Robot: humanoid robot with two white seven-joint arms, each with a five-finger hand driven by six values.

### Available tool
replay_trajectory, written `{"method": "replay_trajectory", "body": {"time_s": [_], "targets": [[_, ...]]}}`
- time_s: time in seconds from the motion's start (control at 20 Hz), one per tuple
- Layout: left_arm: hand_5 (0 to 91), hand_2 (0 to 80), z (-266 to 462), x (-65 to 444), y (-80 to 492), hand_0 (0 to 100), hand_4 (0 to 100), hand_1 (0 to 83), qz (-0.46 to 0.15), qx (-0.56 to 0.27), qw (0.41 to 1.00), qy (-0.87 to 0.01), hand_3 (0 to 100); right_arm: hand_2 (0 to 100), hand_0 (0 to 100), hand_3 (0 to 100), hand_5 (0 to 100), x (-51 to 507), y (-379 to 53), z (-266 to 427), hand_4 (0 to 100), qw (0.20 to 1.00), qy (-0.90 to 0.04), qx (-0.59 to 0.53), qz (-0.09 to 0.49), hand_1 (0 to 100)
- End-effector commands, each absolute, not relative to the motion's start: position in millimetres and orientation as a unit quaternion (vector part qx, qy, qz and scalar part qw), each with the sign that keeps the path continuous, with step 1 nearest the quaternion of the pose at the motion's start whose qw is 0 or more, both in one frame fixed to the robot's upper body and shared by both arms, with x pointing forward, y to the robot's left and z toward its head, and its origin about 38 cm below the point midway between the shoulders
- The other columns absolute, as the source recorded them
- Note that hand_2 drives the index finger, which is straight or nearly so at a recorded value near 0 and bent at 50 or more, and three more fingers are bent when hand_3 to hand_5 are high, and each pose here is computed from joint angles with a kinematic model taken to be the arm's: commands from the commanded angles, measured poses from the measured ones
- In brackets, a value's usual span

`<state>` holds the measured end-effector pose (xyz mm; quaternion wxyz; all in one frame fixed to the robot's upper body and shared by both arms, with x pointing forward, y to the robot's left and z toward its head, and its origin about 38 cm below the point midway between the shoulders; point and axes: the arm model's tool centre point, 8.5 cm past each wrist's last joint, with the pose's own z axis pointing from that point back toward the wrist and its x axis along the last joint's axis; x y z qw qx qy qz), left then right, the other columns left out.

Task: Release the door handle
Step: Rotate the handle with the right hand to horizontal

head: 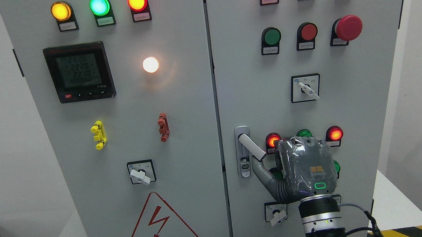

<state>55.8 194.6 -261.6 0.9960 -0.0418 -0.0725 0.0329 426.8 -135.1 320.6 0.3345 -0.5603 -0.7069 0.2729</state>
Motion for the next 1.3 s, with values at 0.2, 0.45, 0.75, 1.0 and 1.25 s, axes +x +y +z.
{"method": "replay_trajectory", "body": {"time_s": [0.2,0.45,0.75,1.0,1.25], "targets": [[0.0,2.3,-261.3,62.6,194.2,0,1,0.0,0.022,-0.042,0.995,-0.082,9,93,46,100,92,426.8,-143.1,323.5,100,0.337,-0.704,-0.566,0.263,32],[0.0,2.3,-261.3,62.6,194.2,0,1,0.0,0.022,-0.042,0.995,-0.082,9,93,46,100,92,426.9,-143.8,323.5,100,0.338,-0.704,-0.567,0.262,31],[0.0,2.3,-261.3,62.6,194.2,0,1,0.0,0.022,-0.042,0.995,-0.082,9,93,47,100,92,426.5,-145.3,326.7,100,0.336,-0.705,-0.568,0.258,30],[0.0,2.3,-261.3,62.6,194.2,0,1,0.0,0.022,-0.042,0.995,-0.082,9,93,47,100,92,426.3,-145.2,327.7,100,0.336,-0.706,-0.568,0.258,29],[0.0,2.3,-261.3,62.6,194.2,0,1,0.0,0.022,-0.042,0.995,-0.082,9,93,48,100,92,426.9,-145.0,329.9,100,0.334,-0.706,-0.569,0.257,29]]}}
